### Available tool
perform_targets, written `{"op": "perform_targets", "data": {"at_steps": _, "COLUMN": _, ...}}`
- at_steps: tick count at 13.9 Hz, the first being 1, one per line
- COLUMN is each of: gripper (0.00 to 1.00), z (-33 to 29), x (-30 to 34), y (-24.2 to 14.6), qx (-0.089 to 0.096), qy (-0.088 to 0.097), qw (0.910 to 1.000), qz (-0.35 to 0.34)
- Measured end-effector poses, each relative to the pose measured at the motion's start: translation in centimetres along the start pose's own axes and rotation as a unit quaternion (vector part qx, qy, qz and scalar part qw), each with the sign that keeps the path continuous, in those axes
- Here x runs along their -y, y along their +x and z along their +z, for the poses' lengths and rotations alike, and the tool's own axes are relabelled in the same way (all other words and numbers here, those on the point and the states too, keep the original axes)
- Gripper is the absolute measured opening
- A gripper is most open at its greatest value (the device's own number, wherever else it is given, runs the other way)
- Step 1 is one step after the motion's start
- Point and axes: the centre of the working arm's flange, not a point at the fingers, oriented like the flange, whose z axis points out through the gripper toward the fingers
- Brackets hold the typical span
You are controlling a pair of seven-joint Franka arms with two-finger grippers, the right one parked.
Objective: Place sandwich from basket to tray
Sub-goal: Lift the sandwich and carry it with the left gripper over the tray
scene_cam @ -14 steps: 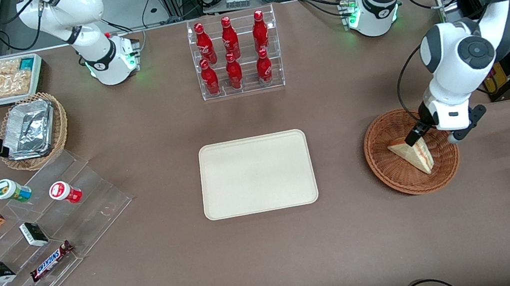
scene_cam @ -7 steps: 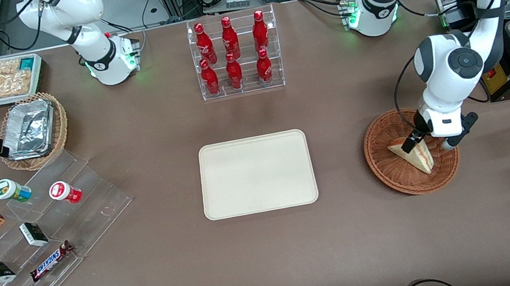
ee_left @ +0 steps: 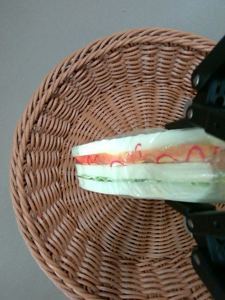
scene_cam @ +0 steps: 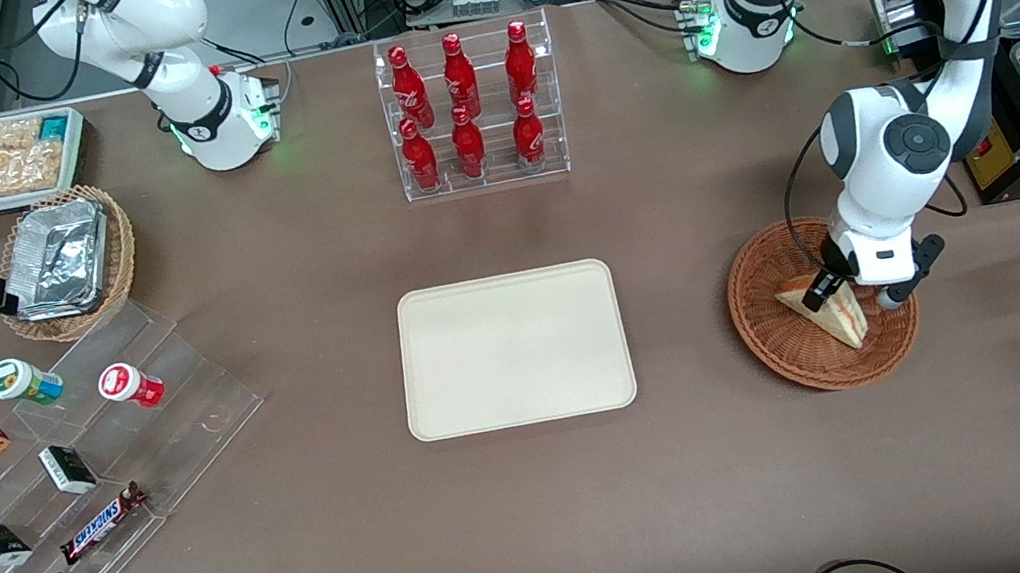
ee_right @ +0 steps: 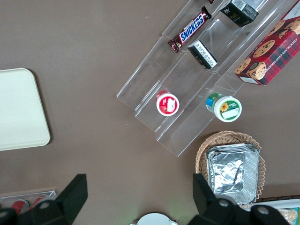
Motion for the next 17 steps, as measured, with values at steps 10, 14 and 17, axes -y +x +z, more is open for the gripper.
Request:
{"op": "perform_targets", "data": {"at_steps": 10, "gripper": 0.26, "z": -18.1, "x": -10.9, "y": -7.2, "qx": 0.052, "qy": 0.042, "qw": 0.9937, "qz": 0.09}}
{"op": "perform_targets", "data": {"at_steps": 14, "gripper": 0.26, "z": -18.3, "x": -19.8, "y": -15.3, "qx": 0.056, "qy": 0.037, "qw": 0.9872, "qz": 0.145}}
{"op": "perform_targets", "data": {"at_steps": 17, "gripper": 0.26, "z": -14.0, "x": -26.0, "y": -22.5, "qx": 0.063, "qy": 0.046, "qw": 0.9775, "qz": 0.196}}
